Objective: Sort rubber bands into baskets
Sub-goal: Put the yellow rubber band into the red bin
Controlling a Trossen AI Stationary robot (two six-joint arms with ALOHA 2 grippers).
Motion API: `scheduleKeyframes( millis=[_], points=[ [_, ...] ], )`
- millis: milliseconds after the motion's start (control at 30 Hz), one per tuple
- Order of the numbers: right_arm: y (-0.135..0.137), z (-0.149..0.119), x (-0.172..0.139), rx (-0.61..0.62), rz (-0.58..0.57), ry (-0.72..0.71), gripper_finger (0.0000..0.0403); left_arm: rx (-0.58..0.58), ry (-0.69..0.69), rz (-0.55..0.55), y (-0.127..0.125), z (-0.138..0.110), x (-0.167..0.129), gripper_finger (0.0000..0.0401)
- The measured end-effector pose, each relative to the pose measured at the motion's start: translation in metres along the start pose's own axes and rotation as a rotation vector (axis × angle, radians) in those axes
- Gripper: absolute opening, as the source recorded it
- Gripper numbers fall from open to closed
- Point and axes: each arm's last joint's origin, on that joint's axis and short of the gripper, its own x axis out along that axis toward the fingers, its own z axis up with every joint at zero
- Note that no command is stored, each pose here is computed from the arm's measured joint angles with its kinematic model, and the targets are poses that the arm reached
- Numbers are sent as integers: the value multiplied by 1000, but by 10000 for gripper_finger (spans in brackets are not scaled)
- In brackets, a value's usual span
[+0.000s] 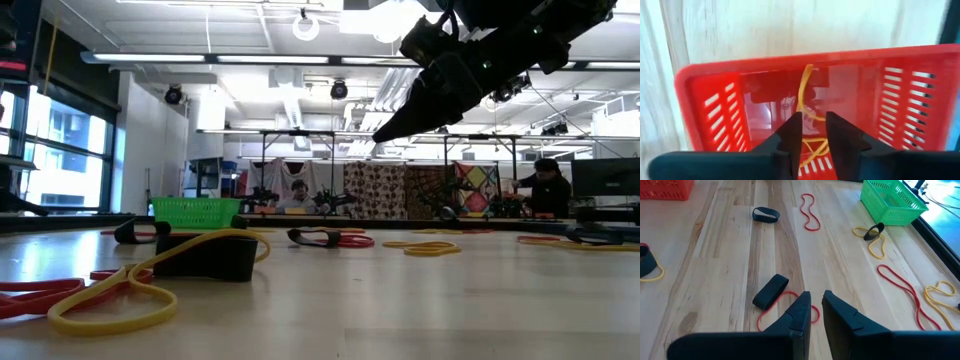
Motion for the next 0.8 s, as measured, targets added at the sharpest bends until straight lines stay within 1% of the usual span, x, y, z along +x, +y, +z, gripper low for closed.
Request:
scheduleKeyframes(
  millis=[133,200,333,433,567,700,733,800],
  points=[
    [0,-3,0,-6,1,26,39,5,-24,-9,2,-3,-13,15],
    [0,-3,0,1,2,31,39,15,-71,-17,3,-4,-22,5],
    [1,-3,0,2,41,26,39,5,-174,-11,10,-1,-39,3],
    [2,-2,0,4,58,22,39,-9,-249,15,19,5,-49,1],
    [2,-2,0,30,60,22,39,-1,-297,51,35,18,-56,0],
    [2,-3,0,31,62,24,39,56,-322,89,53,33,-59,0],
    [3,-3,0,30,63,25,39,73,-345,87,57,38,-60,0],
    [4,-4,2,26,67,33,39,117,-405,43,64,49,-59,0]
  ],
)
